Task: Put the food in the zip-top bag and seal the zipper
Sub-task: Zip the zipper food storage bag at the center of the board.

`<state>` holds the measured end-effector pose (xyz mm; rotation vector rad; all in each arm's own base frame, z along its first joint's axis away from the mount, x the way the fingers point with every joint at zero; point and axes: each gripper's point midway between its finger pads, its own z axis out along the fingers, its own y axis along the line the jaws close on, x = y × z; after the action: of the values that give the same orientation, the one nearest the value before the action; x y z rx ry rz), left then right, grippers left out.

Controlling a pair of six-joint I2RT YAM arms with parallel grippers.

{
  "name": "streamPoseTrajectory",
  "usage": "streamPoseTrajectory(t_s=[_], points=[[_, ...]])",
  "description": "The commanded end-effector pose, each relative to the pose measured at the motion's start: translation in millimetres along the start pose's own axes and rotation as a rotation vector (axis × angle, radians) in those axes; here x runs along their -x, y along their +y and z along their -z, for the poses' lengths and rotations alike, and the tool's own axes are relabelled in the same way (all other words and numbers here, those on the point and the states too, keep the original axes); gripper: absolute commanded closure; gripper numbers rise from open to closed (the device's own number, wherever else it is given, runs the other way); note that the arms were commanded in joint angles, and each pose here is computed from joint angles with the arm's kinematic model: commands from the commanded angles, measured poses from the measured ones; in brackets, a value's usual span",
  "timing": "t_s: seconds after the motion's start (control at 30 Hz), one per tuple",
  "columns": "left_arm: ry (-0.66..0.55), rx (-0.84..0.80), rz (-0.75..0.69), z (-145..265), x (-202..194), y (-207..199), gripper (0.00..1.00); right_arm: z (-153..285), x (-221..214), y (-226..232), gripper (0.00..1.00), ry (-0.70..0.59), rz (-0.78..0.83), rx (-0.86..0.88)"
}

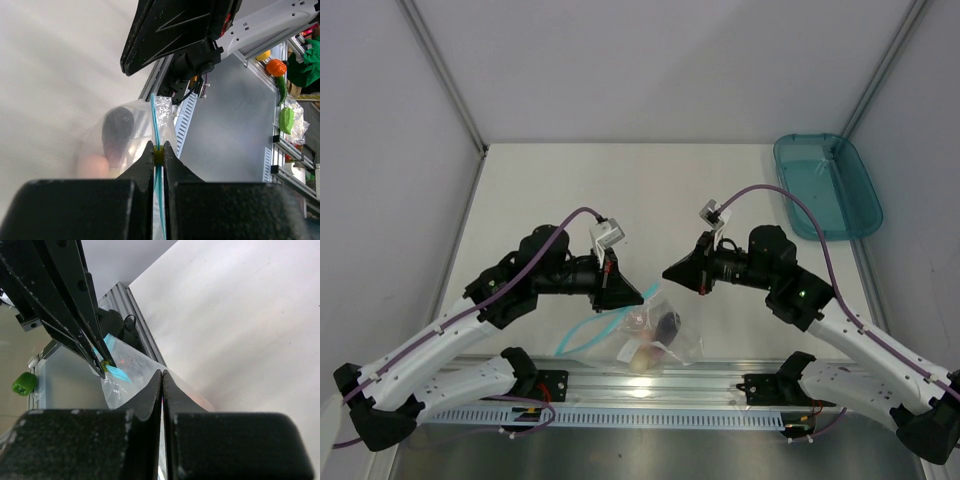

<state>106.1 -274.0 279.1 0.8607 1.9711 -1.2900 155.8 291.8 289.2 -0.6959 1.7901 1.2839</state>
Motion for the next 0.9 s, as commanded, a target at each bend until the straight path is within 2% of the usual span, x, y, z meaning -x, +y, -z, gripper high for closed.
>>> streamPoseTrajectory(t_s=[0.0, 0.13, 0.2, 0.27, 0.3, 0.53, 0.87], points=[[-0.007, -0.03, 0.022, 0.5, -2.9, -6.0, 0.99, 0.9, 14.9, 5.5, 1.0, -0.059, 0.03, 0.016], [-0.008, -0.037, 0.015, 0.6, -1.2, -7.7, 0.99, 3.4, 6.1, 22.2, 1.0, 0.023, 0.041, 0.14], [-0.007, -0.037, 0.01, 1.9, -0.8, -8.4, 0.99, 7.2, 2.4, 31.3, 0.74, 0.046, 0.059, 0.2], [-0.006, -0.041, 0.004, 3.0, -0.3, -9.9, 0.99, 13.2, 1.2, 41.6, 0.56, 0.05, 0.079, 0.252], [-0.005, -0.044, 0.003, 3.2, -0.9, -10.3, 1.0, 14.9, -0.5, 44.1, 0.54, 0.055, 0.084, 0.268], [0.012, -0.083, -0.018, 6.8, -3.3, -18.1, 0.99, 16.7, -4.0, 65.0, 0.54, 0.08, 0.094, 0.413], [-0.001, -0.13, -0.045, 9.9, -2.0, -26.8, 0.99, -3.9, -7.0, 69.6, 0.64, 0.135, 0.08, 0.469]])
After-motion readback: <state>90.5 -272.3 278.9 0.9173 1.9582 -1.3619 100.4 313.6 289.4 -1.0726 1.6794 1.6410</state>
